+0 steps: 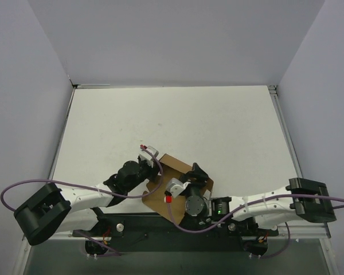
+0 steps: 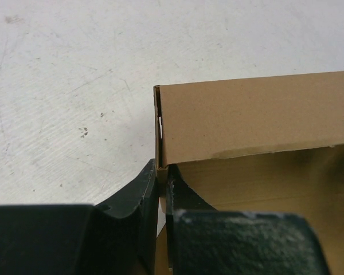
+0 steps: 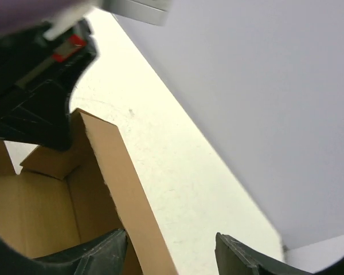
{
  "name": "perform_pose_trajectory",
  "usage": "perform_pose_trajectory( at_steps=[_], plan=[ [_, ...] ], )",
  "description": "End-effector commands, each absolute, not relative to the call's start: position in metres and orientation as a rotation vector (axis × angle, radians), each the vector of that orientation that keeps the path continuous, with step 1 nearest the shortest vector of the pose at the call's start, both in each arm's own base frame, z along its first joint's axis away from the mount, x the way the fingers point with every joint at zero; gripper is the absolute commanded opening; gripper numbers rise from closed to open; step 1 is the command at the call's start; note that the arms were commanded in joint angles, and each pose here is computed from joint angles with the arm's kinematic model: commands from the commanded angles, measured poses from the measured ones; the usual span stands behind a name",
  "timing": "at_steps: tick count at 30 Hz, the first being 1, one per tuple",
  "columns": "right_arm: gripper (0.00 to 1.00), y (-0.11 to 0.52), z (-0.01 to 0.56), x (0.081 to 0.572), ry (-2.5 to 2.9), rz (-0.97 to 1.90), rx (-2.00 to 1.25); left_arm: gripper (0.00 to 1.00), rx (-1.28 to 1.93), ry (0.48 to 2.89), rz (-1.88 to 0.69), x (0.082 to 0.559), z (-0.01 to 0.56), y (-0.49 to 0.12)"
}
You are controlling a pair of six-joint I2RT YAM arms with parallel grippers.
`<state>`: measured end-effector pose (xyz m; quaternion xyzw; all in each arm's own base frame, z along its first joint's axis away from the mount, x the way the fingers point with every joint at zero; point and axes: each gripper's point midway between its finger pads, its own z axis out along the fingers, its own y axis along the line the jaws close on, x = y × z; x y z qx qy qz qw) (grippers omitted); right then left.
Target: Fold the paper box
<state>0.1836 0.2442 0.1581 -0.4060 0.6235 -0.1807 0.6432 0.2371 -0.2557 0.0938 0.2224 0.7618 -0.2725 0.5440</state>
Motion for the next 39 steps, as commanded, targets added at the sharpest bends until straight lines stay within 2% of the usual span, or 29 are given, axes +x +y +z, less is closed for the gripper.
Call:
perform_pose_trajectory(
  at_steps=[1,7,11,15,19,24,39],
  plan=[
    [0.63,0.213,0.162,0.179,1.554,-0.325,-0.748,0.0,0.371,1.848,-0.548,0.247,0.094,-0.236],
    [0.6,0.196,0.187,0.17,1.69,-0.105,-0.515,0.0,0.297,1.909,-0.469,0.25,0.088,-0.224],
    [0.59,0.214,0.213,0.161,1.789,0.227,-0.218,0.0,0.235,1.91,-0.434,0.252,0.092,-0.219],
    [0.6,0.246,0.211,0.15,1.877,0.6,0.179,0.0,0.209,1.921,-0.411,0.251,0.093,-0.219],
    [0.66,0.266,0.201,0.148,1.934,0.751,0.385,0.0,0.204,1.927,-0.38,0.249,0.093,-0.221],
    [0.64,0.286,0.184,0.163,1.947,0.985,0.608,0.0,0.19,1.918,-0.329,0.246,0.093,-0.223],
    [0.64,0.266,0.133,0.191,1.894,0.917,0.849,0.0,0.158,1.884,-0.308,0.239,0.084,-0.236]
  ],
)
